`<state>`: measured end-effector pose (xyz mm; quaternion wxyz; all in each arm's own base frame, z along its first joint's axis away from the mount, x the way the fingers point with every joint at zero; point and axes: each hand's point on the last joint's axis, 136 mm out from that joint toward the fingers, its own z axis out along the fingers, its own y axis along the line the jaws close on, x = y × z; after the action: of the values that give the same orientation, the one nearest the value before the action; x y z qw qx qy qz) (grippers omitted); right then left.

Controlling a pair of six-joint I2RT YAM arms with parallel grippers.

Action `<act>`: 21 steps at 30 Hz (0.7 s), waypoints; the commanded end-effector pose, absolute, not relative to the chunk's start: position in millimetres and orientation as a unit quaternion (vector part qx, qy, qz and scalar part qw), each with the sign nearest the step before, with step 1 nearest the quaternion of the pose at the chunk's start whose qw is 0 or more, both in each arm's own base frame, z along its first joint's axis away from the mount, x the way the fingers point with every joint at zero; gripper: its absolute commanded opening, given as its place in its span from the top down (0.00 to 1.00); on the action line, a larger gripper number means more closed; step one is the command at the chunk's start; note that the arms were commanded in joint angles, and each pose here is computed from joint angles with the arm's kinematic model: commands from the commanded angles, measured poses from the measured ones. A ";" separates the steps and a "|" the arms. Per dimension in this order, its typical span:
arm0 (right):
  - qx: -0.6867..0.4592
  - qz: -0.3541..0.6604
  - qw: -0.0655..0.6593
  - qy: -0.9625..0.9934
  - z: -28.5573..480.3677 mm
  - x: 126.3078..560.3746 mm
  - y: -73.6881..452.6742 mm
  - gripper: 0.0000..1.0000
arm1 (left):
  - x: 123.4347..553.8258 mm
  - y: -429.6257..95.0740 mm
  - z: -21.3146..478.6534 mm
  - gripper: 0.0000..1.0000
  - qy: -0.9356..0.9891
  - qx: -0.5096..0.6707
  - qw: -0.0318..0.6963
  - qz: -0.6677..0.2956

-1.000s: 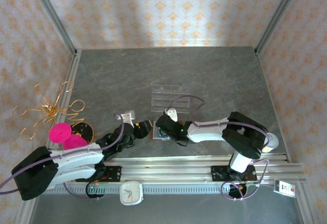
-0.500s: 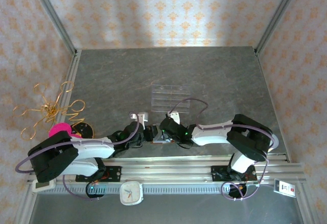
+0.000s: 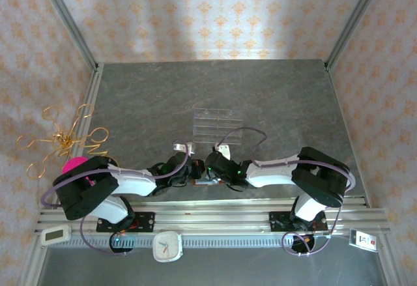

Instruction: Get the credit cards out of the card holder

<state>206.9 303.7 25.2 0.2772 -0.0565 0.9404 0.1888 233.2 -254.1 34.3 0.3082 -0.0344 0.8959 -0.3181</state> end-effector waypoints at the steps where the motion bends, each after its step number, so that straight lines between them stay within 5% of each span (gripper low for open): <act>1: -0.051 0.139 0.272 0.951 14.3 198.7 275.0 0.74 | 229.0 -243.1 17.8 1.00 0.916 -0.024 0.296 -0.269; 15: 0.011 0.054 0.286 0.957 18.9 186.7 194.6 0.64 | 220.1 -239.1 5.6 1.00 0.924 -0.005 0.282 -0.260; 21: 0.005 0.145 0.331 0.933 85.7 195.4 214.1 0.65 | 219.8 -248.1 7.5 1.00 0.923 0.010 0.278 -0.265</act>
<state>188.7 210.8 50.7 0.2990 0.0060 0.9468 0.1188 232.2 -256.3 30.4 0.3083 -0.0100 0.9012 -0.3045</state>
